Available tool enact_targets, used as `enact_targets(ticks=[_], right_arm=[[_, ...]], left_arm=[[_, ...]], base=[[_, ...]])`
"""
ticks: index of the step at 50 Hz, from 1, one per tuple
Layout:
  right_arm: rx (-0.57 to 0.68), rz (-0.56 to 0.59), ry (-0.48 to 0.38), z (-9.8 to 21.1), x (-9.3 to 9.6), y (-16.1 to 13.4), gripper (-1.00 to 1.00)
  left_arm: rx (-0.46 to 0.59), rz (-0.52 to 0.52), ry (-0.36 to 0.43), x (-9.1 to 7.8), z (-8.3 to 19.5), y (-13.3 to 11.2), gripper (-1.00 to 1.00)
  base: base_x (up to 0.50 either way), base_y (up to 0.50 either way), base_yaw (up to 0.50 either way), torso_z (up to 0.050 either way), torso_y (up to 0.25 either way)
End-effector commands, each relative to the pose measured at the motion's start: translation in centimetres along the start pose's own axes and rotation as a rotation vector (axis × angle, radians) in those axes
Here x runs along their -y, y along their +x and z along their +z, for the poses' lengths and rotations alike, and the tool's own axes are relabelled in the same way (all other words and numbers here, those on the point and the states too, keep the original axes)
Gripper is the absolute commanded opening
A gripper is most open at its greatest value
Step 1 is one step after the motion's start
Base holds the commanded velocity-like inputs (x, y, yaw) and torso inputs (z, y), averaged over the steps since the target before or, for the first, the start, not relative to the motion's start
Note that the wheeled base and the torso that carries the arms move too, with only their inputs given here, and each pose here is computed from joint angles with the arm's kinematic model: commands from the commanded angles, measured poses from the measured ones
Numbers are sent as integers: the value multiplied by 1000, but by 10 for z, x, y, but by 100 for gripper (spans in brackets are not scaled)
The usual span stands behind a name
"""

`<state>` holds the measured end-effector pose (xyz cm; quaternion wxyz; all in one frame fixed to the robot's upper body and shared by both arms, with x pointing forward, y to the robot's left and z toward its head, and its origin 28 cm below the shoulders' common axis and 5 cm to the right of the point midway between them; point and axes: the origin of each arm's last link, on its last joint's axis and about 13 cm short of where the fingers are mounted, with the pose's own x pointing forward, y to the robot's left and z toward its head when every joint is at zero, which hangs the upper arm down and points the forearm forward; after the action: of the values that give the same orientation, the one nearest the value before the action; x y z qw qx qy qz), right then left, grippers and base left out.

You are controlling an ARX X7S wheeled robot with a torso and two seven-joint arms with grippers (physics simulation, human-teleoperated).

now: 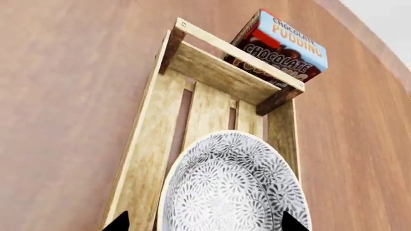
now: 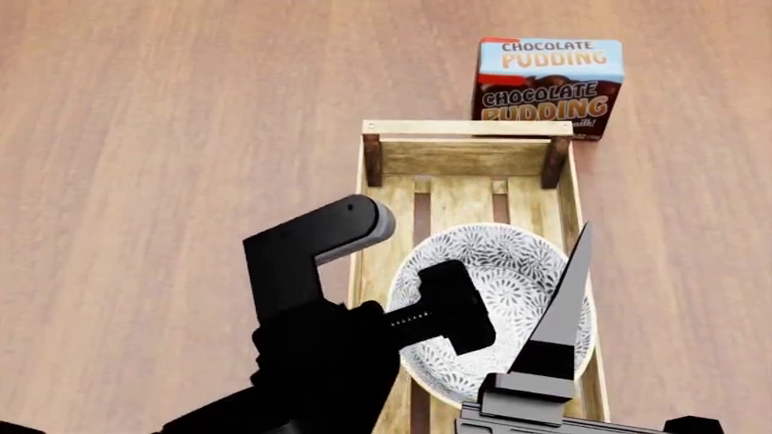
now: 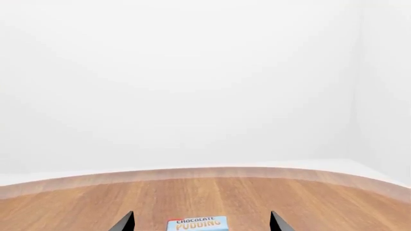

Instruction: Pick up the bowl on the left and put it in the tray.

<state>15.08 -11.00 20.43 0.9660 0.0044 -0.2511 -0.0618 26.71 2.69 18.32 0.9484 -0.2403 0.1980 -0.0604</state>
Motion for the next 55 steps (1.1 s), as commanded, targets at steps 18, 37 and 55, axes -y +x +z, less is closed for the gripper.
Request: enact_targets(ticks=[18,37,55], right_arm=[[1,-1,-5,1,0,-1,100],[-7,12,-9,-2,-3,0,100],[-7,20,-11,-2,-5,0,100]], left_arm=[[376,102,330,-32,26,-20,100],[617,55,507,-55,34,-59,100],[655,36,499,-77,19,-104,100]], base=[[0,0,0,0,0],[0,0,0,0,0],[0,0,0,0,0]])
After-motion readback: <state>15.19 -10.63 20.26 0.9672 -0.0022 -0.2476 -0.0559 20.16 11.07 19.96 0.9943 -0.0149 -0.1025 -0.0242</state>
